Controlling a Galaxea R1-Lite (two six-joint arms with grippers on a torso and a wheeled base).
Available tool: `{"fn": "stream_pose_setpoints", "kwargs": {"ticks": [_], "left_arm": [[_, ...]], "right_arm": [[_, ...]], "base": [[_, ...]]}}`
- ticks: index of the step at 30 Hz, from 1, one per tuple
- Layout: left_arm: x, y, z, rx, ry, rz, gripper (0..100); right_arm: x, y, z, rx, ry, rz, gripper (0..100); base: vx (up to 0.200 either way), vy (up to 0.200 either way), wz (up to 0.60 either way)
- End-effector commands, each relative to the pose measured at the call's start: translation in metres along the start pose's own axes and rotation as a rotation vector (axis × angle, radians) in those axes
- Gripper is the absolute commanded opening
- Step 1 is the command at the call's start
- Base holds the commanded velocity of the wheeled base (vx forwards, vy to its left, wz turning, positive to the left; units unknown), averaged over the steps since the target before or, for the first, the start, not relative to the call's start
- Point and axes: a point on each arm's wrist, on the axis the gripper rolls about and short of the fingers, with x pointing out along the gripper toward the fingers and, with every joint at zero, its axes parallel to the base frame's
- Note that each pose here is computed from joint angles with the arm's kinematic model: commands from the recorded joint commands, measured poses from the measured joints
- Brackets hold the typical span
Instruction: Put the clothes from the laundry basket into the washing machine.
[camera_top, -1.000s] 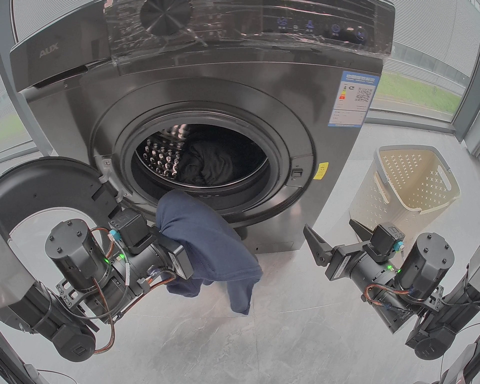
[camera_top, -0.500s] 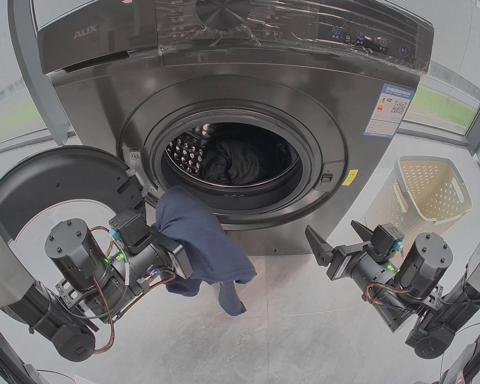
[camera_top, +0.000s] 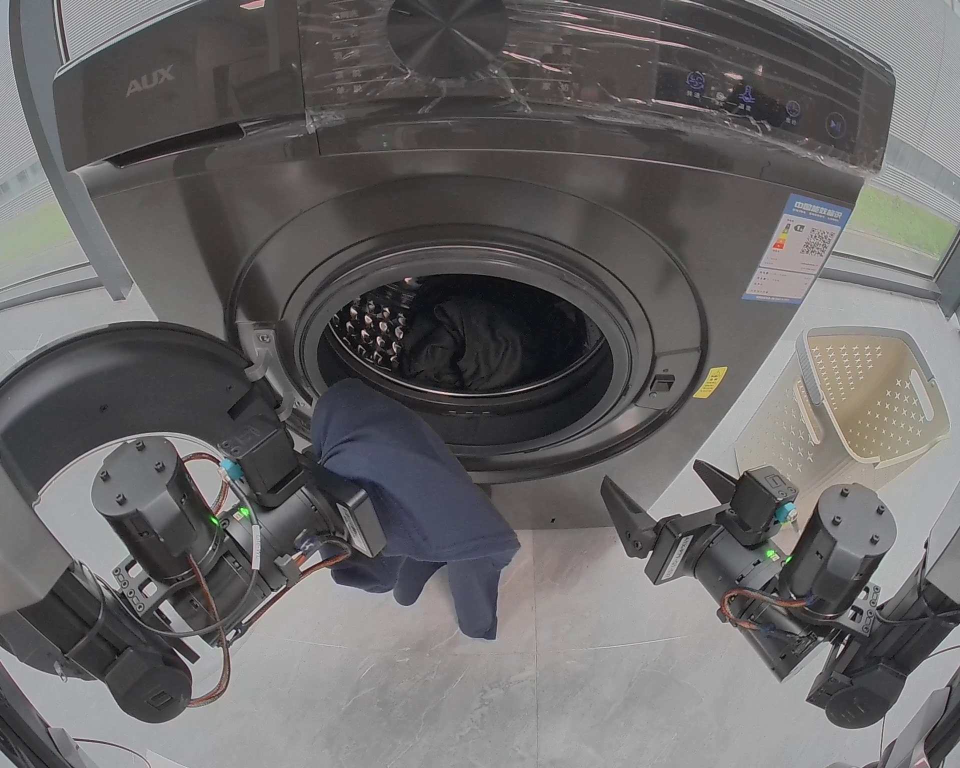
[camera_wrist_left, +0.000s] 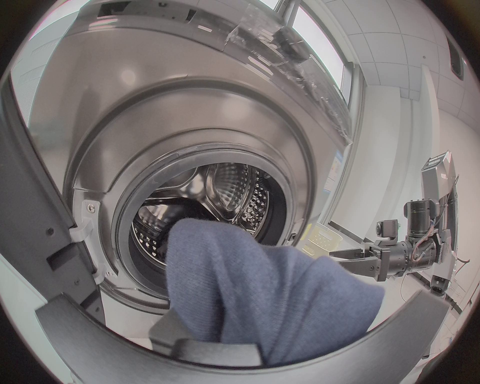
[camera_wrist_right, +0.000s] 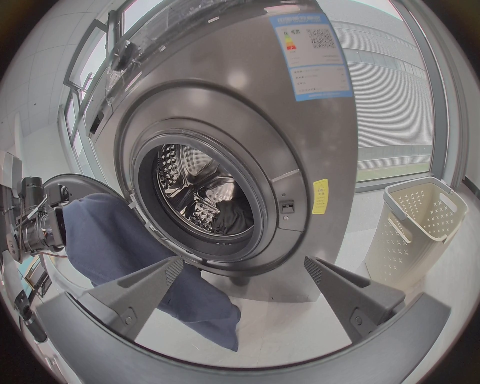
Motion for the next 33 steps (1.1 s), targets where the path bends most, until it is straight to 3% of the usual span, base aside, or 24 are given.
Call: {"fn": "stream_pose_setpoints", "kwargs": {"ticks": [1,8,20,25,31,33], "left_arm": [[0.000,0.000,-0.002,-0.001,0.006,0.008,0],[0.006,0.001,-0.008,0.012,0.020,0.055,0],[0.013,0.001,-0.007,0.005,0.003,0.054,0],[0.014,-0.001,-0.005,-0.005,-0.008,0.049,0],[0.034,-0.010,-0.018,-0.019,0.006,0.016,0],[0.040,-0.011,-0.025,-0.002,0.020,0.006,0]], "right_arm": [[-0.001,0.004,-0.005,-0.007,0.018,0.014,100],[-0.010,0.007,-0.020,-0.042,0.085,0.033,100],[-0.020,0.013,-0.026,-0.063,0.118,0.072,100],[-0.027,0.017,-0.029,-0.084,0.135,0.100,100],[-0.035,0.024,-0.031,-0.102,0.144,0.140,100],[-0.038,0.023,-0.032,-0.110,0.155,0.143,100]], "base": [[0.000,0.000,0.00],[0.000,0.000,0.00],[0.200,0.000,0.00],[0.000,0.000,0.00],[0.000,0.000,0.00],[0.000,0.000,0.00]]}}
